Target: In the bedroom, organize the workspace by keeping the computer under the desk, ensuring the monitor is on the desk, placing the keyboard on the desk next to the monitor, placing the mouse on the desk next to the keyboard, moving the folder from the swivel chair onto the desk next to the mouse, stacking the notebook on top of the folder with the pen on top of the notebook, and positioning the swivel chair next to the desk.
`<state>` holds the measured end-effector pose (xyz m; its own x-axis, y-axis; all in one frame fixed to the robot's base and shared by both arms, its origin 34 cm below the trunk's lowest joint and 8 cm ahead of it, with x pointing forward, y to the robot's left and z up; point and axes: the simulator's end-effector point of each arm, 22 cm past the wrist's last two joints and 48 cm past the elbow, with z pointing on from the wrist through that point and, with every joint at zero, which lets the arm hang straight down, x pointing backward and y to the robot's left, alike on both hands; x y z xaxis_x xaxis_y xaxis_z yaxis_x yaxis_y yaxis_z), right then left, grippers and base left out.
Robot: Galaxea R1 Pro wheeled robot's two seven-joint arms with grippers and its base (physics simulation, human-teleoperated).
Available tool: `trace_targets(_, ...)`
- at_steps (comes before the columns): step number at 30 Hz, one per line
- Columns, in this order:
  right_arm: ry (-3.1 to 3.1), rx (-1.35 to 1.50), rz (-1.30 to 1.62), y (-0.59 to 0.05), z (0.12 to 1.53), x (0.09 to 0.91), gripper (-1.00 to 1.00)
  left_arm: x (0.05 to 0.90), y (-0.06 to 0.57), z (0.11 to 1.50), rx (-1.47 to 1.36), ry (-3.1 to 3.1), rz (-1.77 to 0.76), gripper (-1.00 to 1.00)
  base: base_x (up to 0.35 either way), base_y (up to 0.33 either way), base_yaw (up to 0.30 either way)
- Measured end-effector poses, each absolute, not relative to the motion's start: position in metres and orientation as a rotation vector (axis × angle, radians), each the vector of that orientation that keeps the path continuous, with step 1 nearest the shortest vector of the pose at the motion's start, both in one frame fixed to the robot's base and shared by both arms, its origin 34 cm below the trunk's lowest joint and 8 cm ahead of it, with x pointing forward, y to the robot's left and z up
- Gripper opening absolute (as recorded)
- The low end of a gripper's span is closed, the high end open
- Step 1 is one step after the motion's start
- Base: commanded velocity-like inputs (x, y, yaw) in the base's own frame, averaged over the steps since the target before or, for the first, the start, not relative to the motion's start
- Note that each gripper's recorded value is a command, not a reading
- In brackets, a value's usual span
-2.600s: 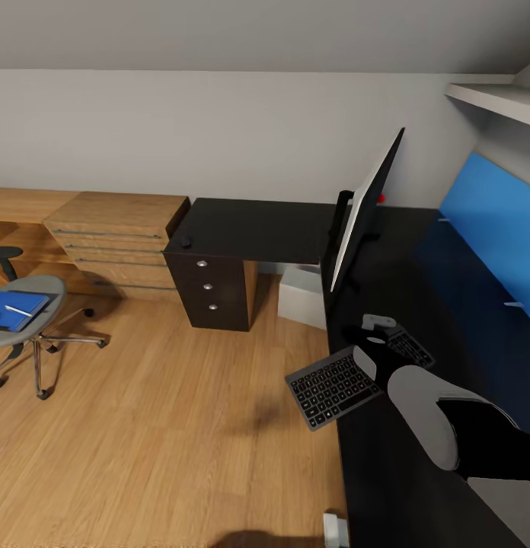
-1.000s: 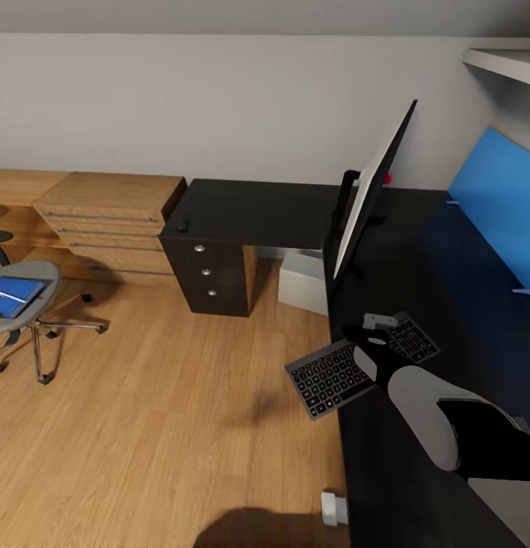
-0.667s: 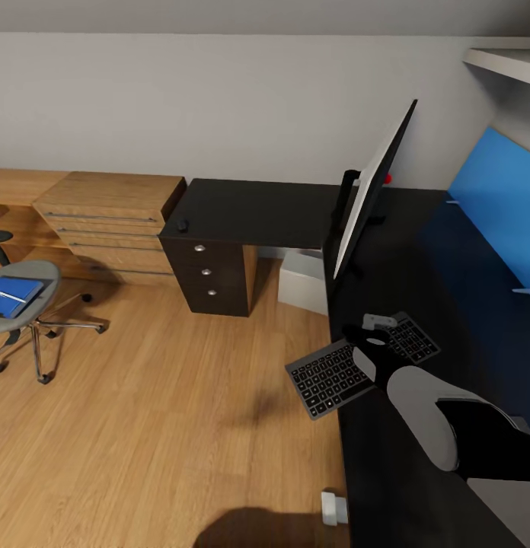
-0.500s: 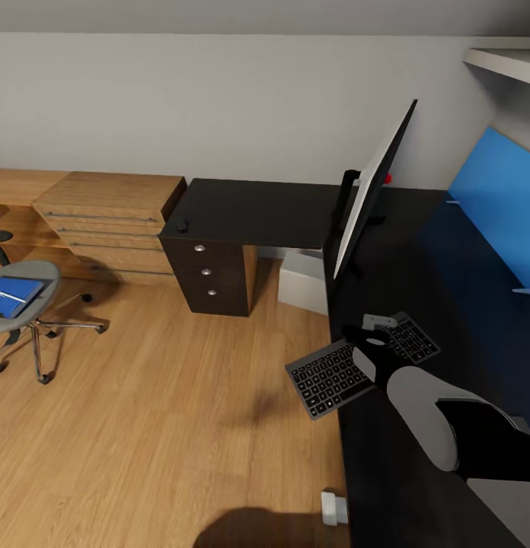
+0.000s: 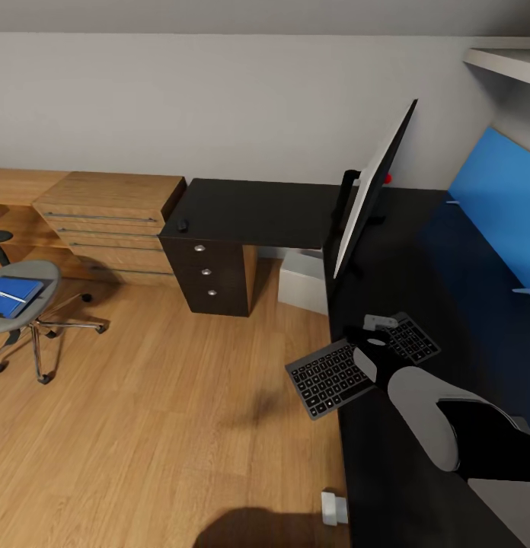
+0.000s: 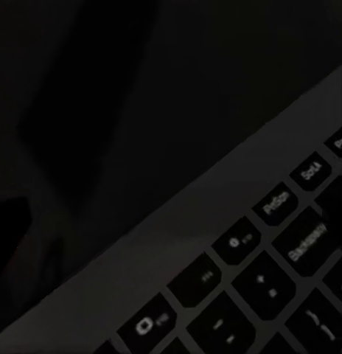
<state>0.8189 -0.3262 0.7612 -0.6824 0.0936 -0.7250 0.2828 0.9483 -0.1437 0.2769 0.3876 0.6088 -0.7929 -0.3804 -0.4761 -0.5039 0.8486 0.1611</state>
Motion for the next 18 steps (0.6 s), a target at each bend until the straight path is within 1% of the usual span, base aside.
trace_targets(18,2.312,0.312,-0.431,-0.346,0.764,0.81,1.0,0.277,0.388,0.609,-0.653,2.591,0.391,1.0,0.0,0.0,0.0)
